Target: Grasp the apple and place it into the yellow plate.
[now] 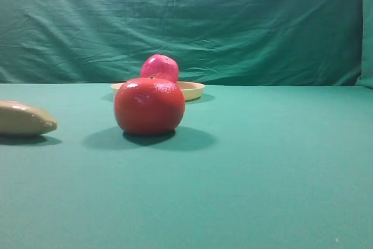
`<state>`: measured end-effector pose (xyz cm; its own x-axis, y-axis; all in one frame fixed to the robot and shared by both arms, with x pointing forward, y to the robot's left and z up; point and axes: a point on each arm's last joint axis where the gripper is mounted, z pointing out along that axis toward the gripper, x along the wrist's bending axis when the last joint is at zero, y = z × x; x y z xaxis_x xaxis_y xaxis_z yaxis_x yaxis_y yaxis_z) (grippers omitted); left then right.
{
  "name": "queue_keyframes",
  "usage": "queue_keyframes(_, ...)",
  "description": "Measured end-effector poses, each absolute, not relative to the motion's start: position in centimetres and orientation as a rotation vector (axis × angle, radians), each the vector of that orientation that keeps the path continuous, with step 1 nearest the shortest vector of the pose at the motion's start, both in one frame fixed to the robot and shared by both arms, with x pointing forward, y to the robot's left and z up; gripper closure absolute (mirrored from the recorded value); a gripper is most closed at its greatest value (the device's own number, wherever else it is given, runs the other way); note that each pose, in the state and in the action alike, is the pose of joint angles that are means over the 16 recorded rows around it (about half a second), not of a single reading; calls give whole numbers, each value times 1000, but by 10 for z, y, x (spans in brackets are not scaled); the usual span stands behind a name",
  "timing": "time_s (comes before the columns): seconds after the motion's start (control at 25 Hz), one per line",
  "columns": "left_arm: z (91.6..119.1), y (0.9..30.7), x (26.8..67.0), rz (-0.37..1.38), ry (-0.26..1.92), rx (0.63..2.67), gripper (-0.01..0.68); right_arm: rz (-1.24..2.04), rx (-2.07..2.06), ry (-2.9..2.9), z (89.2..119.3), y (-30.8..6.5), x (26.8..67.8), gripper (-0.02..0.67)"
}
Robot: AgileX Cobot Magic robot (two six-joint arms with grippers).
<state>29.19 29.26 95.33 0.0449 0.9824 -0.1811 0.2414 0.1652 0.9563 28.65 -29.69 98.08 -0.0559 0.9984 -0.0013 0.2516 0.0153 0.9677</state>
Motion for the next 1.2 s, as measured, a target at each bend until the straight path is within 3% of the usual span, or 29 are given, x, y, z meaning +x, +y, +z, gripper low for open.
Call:
queue_keyframes(0.44,953,293,292,907,1408,1276,516,1084,1423,1464,948,-297,290,649)
queue_keyframes(1.2,953,293,292,907,1408,1276,516,1092,1427,1462,947,-296,291,649)
